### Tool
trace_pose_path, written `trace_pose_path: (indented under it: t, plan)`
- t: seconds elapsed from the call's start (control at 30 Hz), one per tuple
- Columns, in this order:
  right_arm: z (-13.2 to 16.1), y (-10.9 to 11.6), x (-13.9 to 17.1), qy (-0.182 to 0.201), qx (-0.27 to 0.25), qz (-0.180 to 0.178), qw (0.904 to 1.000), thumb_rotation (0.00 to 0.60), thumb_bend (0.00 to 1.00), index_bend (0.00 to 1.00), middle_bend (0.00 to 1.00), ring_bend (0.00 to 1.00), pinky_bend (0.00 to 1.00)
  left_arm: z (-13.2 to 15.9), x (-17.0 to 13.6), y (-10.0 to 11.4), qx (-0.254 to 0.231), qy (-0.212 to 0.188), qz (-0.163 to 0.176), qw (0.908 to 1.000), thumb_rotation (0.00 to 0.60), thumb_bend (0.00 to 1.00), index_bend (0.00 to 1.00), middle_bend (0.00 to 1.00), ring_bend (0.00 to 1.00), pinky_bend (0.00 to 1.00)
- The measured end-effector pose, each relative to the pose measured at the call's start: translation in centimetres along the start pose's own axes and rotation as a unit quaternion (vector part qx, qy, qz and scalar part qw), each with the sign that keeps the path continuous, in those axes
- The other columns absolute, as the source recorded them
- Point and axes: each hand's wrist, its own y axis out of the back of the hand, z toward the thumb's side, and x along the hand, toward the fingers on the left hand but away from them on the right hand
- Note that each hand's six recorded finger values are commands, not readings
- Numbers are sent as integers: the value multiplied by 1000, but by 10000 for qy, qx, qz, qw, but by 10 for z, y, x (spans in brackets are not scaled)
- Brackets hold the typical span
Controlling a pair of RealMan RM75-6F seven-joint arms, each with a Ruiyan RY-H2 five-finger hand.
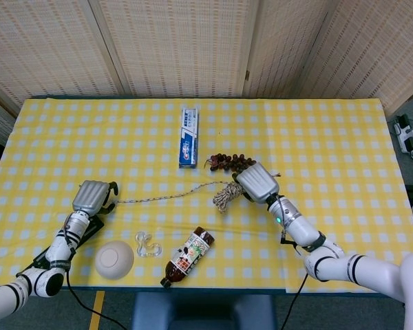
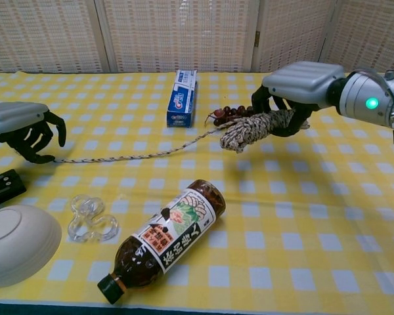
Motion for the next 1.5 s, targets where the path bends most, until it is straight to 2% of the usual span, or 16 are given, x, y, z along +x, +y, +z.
trace_pose_path:
  t: [0.4,0.6,0.9,1.5]
  plan:
    - [-18,1,1,-334,-76,17,9994,600,390,739,579,599,498,-6,4,-8,-1,138,48,9999,600,357,530,800,758,760]
    - [-18,-1,3,-323,-40,49,9995,600,390,739,579,599,498,-8,7,-11,8,188,75,9998,600,361,564,807,764,761]
    - [-16,-2,3,-306,-36,66,9995,600,390,739,579,600,499,-13,12,-18,11,269,-55,9996,600,410,559,808,764,761]
    - [-16,-6,2,-295,-68,121,9995,600,391,739,580,604,499,-9,9,-14,58,213,-96,9997,600,440,553,808,760,760]
